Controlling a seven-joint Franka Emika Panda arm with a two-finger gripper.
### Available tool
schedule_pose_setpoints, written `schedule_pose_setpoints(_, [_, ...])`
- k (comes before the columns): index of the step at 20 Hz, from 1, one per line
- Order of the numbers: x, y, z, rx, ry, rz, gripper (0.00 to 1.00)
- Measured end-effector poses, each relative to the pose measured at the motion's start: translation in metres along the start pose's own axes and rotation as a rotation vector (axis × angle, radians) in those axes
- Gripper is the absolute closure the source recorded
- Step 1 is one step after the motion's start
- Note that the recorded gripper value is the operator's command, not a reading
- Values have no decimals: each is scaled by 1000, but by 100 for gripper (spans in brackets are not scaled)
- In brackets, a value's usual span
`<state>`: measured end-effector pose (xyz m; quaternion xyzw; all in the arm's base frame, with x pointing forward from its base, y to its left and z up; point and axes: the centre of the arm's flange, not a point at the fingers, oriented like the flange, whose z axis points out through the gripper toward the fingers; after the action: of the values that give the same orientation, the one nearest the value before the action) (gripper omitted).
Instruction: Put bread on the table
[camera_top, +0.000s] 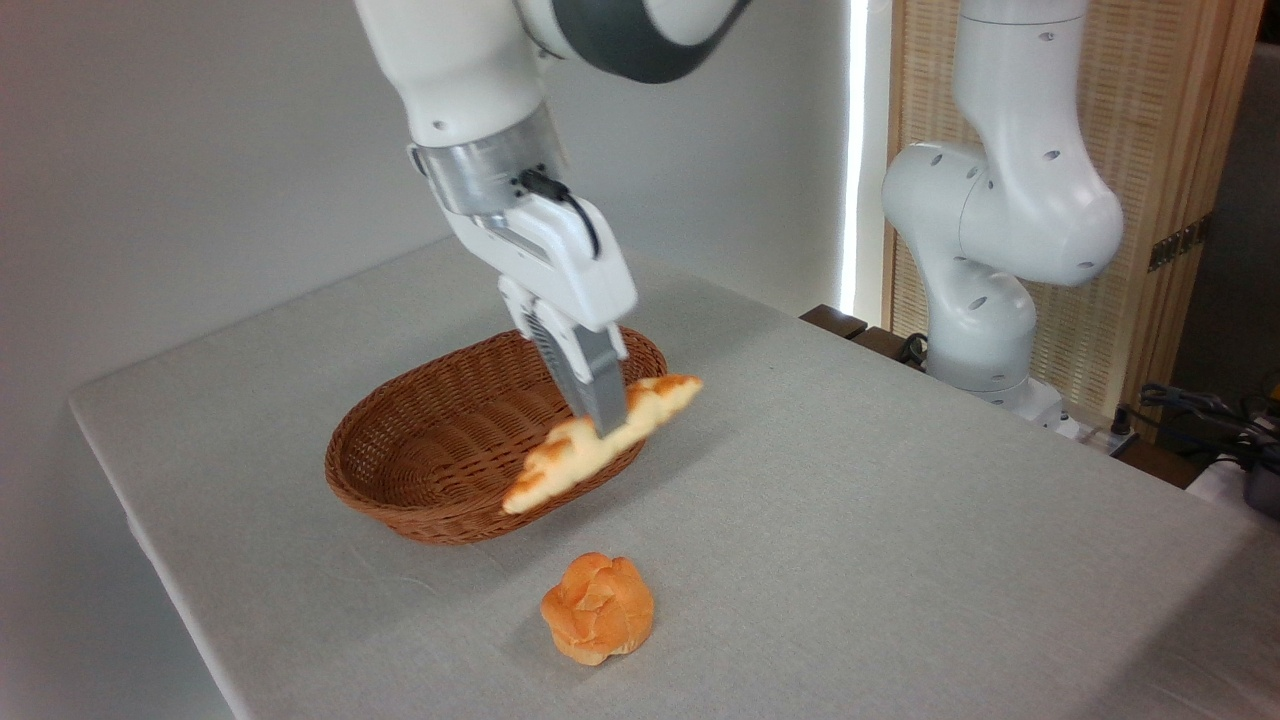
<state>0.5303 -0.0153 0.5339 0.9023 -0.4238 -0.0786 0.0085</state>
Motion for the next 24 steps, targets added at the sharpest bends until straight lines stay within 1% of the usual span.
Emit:
schedule_pose_setpoints(2, [-17, -10, 15, -18, -50, 16, 77])
schedule_pose_setpoints(5, [-27, -10, 49, -61, -120, 22, 77])
schedule_pose_setpoints(6, [-29, -9, 60, -80, -138, 23, 76])
schedule_pose_setpoints(7, [-31, -7, 72, -98, -154, 24, 72])
schedule_pose_setpoints(8, [-32, -5, 81, -114, -168, 25, 62])
schedule_pose_setpoints(9, [-33, -3, 89, -125, -178, 26, 37])
schedule_pose_setpoints(10, [-34, -2, 94, -133, -185, 27, 17])
schedule_pose_setpoints(12, [-34, -1, 99, -141, -191, 27, 0])
schedule_pose_setpoints(14, [-35, -3, 99, -133, -184, 11, 0])
schedule_pose_setpoints(16, [-36, -8, 93, -110, -165, -16, 0])
schedule_pose_setpoints(20, [-37, -15, 61, -51, -113, -38, 0])
schedule_pose_setpoints(24, [-38, -18, 45, -25, -89, -44, 0])
